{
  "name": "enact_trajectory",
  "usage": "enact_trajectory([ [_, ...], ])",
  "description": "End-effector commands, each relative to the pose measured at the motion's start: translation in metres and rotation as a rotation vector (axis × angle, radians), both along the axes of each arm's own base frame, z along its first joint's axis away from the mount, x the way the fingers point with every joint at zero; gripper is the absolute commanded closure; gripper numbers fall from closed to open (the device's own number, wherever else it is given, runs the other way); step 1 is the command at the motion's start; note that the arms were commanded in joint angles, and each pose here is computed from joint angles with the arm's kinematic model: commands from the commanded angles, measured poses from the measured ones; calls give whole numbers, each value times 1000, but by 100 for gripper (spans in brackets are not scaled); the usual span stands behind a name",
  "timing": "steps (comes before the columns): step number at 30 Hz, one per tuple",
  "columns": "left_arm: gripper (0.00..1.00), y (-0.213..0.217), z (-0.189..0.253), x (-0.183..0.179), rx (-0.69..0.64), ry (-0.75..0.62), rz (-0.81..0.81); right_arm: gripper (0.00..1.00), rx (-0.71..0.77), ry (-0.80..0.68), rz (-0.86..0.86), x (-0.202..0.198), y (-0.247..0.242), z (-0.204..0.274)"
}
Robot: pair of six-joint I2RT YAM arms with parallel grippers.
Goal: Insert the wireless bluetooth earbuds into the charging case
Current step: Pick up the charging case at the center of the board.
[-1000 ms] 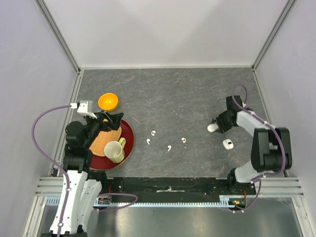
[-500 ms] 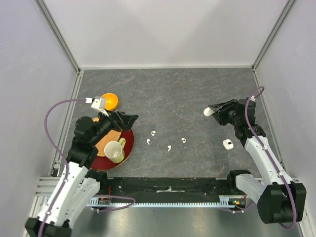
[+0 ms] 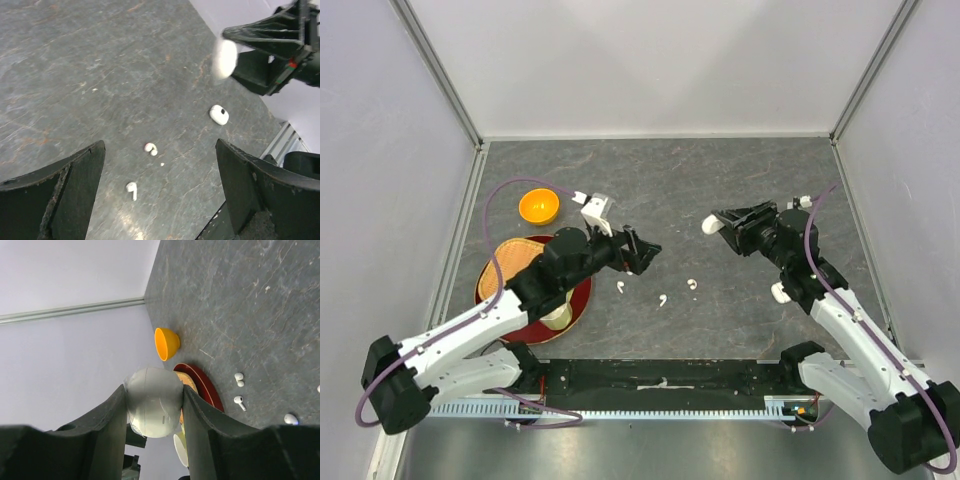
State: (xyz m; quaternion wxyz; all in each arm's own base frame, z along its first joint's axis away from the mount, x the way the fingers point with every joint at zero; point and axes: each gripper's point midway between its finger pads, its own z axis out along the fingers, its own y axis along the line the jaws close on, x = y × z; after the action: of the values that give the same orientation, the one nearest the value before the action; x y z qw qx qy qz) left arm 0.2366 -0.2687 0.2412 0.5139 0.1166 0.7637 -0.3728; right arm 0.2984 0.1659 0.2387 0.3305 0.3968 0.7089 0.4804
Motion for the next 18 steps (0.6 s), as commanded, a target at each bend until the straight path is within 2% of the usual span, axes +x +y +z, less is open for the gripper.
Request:
enact_trajectory([
  [1,3,-25,59,10,-122,-137,55,98,88,7,-47,2,7,10],
  [12,4,-77,64,0,-146,-254,37,98,171,112,-73,-10,25,-1],
  [18,10,-94,63,3,-162,-260,19,97,190,116,-41,-13,38,4],
])
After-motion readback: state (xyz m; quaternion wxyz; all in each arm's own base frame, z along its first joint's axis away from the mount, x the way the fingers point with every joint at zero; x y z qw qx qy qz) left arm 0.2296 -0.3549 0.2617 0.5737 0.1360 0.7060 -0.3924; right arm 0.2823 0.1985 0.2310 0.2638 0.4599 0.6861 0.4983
